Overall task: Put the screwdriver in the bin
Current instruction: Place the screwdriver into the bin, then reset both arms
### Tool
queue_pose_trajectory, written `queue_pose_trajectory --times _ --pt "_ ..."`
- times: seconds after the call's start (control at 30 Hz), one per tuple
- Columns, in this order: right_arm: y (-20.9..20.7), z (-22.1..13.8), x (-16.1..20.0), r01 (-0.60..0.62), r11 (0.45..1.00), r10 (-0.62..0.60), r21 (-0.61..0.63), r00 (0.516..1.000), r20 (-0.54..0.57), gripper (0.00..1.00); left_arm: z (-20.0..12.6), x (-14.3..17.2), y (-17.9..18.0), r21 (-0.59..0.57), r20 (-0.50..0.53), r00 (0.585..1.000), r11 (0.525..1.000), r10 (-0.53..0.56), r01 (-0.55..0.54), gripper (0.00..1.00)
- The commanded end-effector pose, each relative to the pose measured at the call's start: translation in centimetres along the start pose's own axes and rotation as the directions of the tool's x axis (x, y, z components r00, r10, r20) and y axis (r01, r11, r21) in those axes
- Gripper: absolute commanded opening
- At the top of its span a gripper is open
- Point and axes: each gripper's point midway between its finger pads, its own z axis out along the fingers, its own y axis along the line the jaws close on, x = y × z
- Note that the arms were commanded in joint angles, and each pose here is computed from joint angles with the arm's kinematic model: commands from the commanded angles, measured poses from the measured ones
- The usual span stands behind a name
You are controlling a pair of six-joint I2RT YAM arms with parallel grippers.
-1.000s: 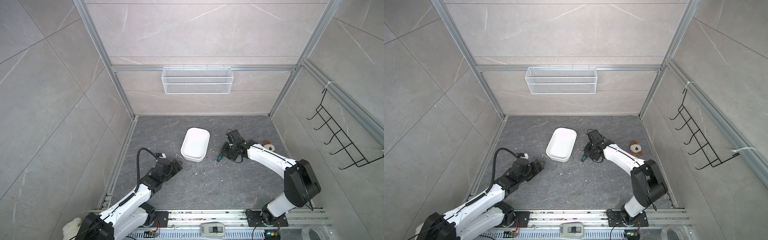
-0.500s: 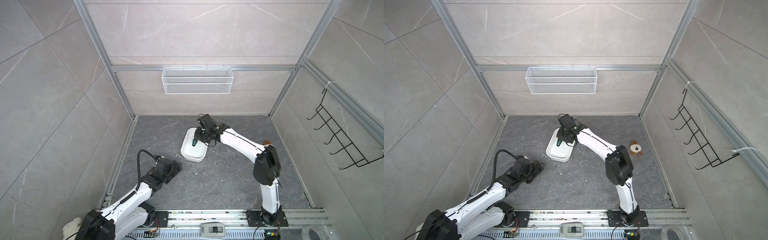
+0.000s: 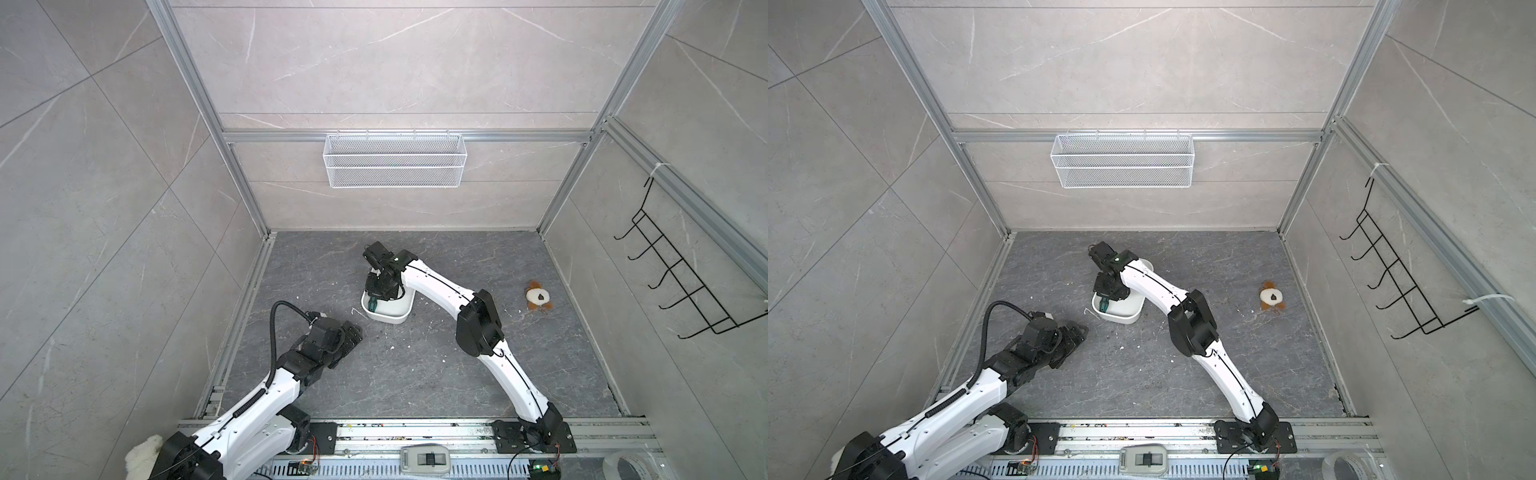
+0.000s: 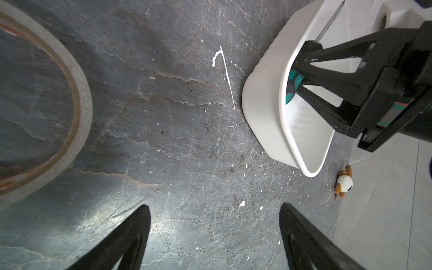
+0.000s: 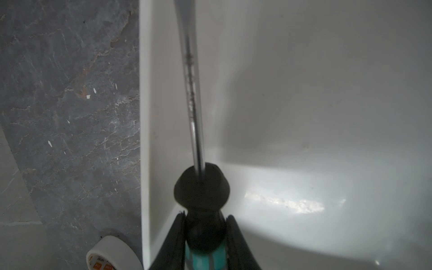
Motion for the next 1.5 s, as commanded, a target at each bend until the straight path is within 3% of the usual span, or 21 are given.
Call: queue_pose_trajectory --times 0.0,0.23,0.47,0.6,0.67,0.73,0.83,0.93,1.0,1.07,1.13,1.2,1.3,1.37,1.47 --pt "-0.7 -0.2 0.4 0.010 0.999 -0.010 0.034 1.000 -0.019 0.20 -0.7 -0.7 -1.2 0.025 0.020 1.000 1.000 0.002 -0.002 0.89" --pt "-0.8 -0.6 0.5 0.018 0.999 -0.018 0.041 1.000 -0.022 0.36 -0.8 -0.7 -1.1 0.023 0.020 1.000 1.000 0.000 -0.001 0.89" --pt "-0.3 -3.5 -0.3 0.029 0.999 -0.029 0.033 0.999 0.025 0.37 -1.2 -0.9 -1.4 0.026 0.028 1.000 1.000 0.001 -0.001 0.89" --pt "0.4 -9.4 -2.0 0.075 0.997 -0.079 0.031 0.986 0.144 0.37 -1.7 -1.3 -1.8 0.017 0.038 0.999 1.000 0.017 -0.017 0.89" --pt "0.1 -13.6 -3.1 0.109 0.993 -0.119 0.053 0.962 0.246 0.38 -2.4 -2.0 -2.2 -0.007 0.062 0.996 0.998 0.061 -0.061 0.99" --pt "-1.4 -18.3 -4.1 0.117 0.988 -0.147 0.100 0.914 0.379 0.40 -3.6 -3.3 -2.6 -0.052 0.101 0.985 0.989 0.143 -0.139 1.00" --pt "-5.4 -23.0 -4.3 0.087 0.985 -0.158 0.151 0.810 0.565 0.49 -5.7 -5.8 -3.1 -0.150 0.185 0.936 0.949 0.301 -0.276 1.00" --pt "-11.1 -26.9 -3.1 0.042 0.984 -0.160 0.175 0.641 0.750 0.65 -7.5 -7.8 -4.6 -0.201 0.240 0.841 0.873 0.485 -0.445 1.00" --pt "-15.0 -28.2 -1.9 0.014 0.976 -0.193 0.219 0.532 0.825 0.73 -8.4 -8.8 -5.0 -0.231 0.281 0.797 0.844 0.534 -0.484 1.00" --pt "-18.6 -28.7 -0.2 0.005 0.954 -0.267 0.298 0.463 0.845 0.77 -9.1 -9.6 -5.2 -0.242 0.331 0.774 0.841 0.540 -0.483 1.00" --pt "-21.8 -28.6 1.0 -0.032 0.903 -0.366 0.428 0.460 0.809 0.79 -9.2 -10.0 -5.4 -0.242 0.371 0.742 0.830 0.558 -0.503 1.00" --pt "-24.7 -28.3 2.0 -0.084 0.826 -0.450 0.557 0.496 0.742 0.81 -9.1 -10.4 -5.2 -0.258 0.406 0.711 0.818 0.574 -0.514 1.00" --pt "-27.7 -28.0 2.7 -0.196 0.727 -0.501 0.658 0.504 0.704 0.86 -9.4 -11.1 -4.7 -0.297 0.445 0.674 0.807 0.590 -0.510 1.00" --pt "-28.7 -27.4 2.8 -0.245 0.696 -0.513 0.675 0.488 0.706 0.95 -9.8 -11.6 -4.2 -0.330 0.473 0.647 0.801 0.598 -0.499 1.00" --pt "-29.6 -25.7 2.2 -0.250 0.686 -0.526 0.683 0.478 0.704 0.94 -10.1 -12.3 -3.4 -0.403 0.493 0.574 0.756 0.654 -0.516 1.00"
